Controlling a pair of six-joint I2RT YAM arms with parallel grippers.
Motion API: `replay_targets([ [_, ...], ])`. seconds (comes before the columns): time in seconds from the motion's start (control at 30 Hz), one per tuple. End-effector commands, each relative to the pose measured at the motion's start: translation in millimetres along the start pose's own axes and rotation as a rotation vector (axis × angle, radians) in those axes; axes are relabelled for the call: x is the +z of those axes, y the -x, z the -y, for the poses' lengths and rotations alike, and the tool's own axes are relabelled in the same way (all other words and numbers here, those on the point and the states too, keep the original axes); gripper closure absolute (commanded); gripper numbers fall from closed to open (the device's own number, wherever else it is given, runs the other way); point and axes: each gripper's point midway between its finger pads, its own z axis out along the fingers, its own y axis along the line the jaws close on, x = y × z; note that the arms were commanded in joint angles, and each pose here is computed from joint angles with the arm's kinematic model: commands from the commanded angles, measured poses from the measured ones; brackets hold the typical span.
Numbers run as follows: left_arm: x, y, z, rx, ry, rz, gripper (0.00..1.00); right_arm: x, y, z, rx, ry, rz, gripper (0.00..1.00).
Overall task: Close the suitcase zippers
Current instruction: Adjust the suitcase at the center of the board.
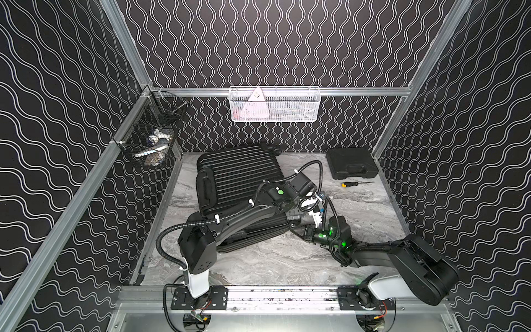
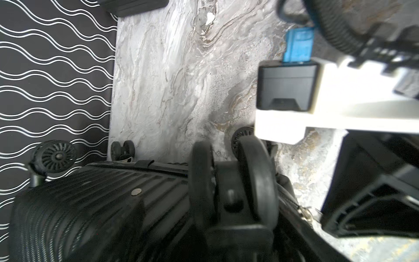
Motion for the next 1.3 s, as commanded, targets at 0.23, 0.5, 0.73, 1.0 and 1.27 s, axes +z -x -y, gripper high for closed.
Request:
replay_targets([
  [0.23, 15, 20, -45, -0.047, 0.217, 0.046, 0.11, 13, -5, -15, 0.025, 0.066, -0.005, 1.0],
  [0.5, 30, 19, -52, -0.138, 0.171, 0.071, 0.12, 27, -8, -23, 0.058, 0.138, 0.026, 1.0],
  [0.73, -36, 47, -59, -0.289, 0.056, 0.243, 0.08, 30, -1, 1, 0.046, 0.034, 0.061, 1.0],
  [1.0, -111, -45, -154, -0.927, 0.103, 0.301, 0.11, 32, 8, 15, 0.025, -0.029, 0.067, 1.0],
  [1.27, -149, -255, -195, -1.407, 0.429, -0.021, 0.09, 35, 11, 23, 0.06, -0.013, 0.065, 1.0],
])
